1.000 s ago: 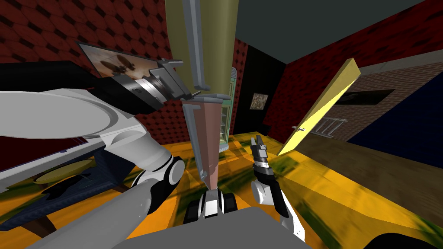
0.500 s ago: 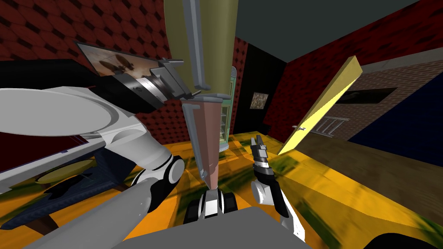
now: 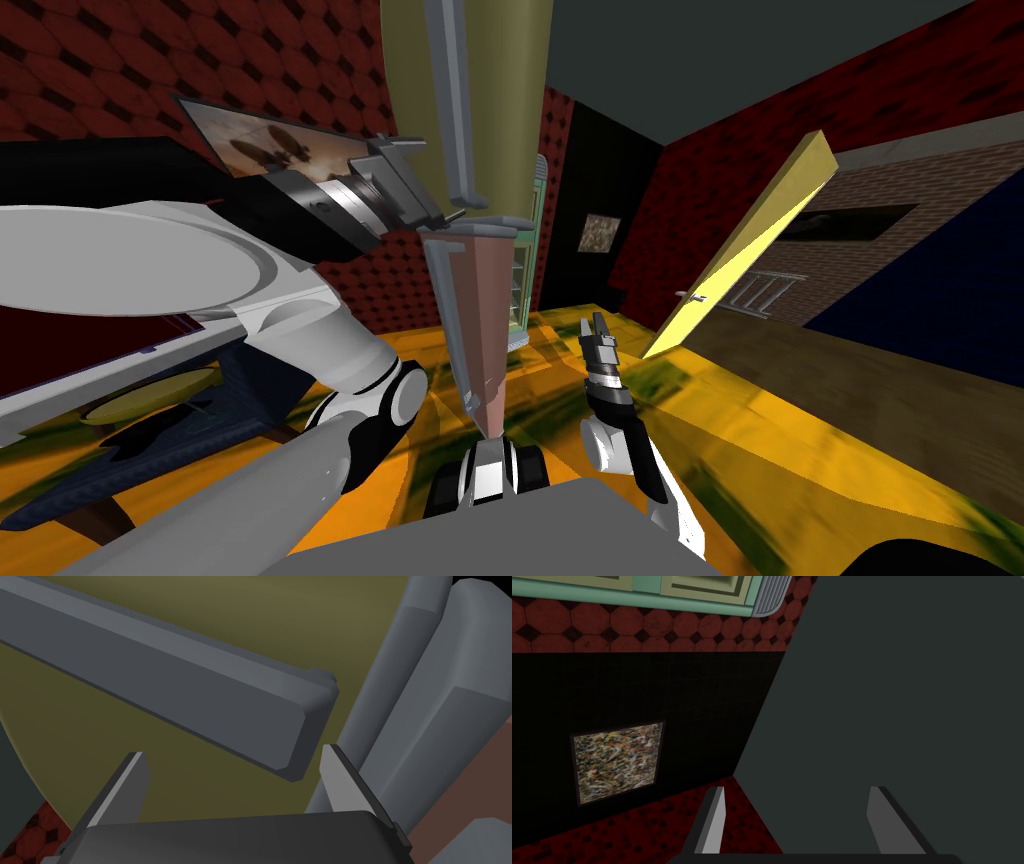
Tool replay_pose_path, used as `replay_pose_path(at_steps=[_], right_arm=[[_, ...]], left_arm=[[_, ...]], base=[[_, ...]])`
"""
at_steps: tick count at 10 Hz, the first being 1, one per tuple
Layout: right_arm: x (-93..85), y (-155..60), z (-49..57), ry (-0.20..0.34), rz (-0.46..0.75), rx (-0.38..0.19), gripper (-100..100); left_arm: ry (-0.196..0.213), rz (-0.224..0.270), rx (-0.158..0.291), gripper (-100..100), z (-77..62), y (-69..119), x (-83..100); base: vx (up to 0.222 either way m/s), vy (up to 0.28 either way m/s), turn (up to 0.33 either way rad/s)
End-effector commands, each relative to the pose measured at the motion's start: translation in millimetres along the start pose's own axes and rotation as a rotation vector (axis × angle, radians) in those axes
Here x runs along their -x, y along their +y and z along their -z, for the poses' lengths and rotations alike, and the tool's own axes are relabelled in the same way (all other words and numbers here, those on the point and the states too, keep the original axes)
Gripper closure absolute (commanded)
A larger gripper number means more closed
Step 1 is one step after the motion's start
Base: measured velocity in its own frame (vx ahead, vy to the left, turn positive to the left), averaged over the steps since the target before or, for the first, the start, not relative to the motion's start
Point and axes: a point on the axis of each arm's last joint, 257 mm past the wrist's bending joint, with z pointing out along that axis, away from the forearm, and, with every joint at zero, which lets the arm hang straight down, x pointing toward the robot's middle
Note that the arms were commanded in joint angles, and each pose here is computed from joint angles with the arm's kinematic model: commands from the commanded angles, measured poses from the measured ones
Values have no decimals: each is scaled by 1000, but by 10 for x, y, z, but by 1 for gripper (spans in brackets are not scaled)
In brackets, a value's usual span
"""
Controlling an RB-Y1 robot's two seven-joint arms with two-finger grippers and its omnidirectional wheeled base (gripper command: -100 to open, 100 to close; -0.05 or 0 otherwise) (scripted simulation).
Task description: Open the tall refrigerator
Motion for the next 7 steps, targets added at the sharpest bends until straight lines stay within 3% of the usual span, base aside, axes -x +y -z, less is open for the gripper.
replay_pose_path(at_steps=[1, 3, 7], right_arm=[[0, 0, 0, 0, 0, 0, 0], [0, 0, 0, 0, 0, 0, 0], [0, 0, 0, 0, 0, 0, 0]], left_arm=[[5, 2, 2, -100, -93, -66, -19], [8, 3, 4, -100, -185, -136, -41], [8, 3, 4, -100, -185, -136, -41]], base=[[-15, 1, 6], [-21, 3, 9], [-1, -1, -1]])
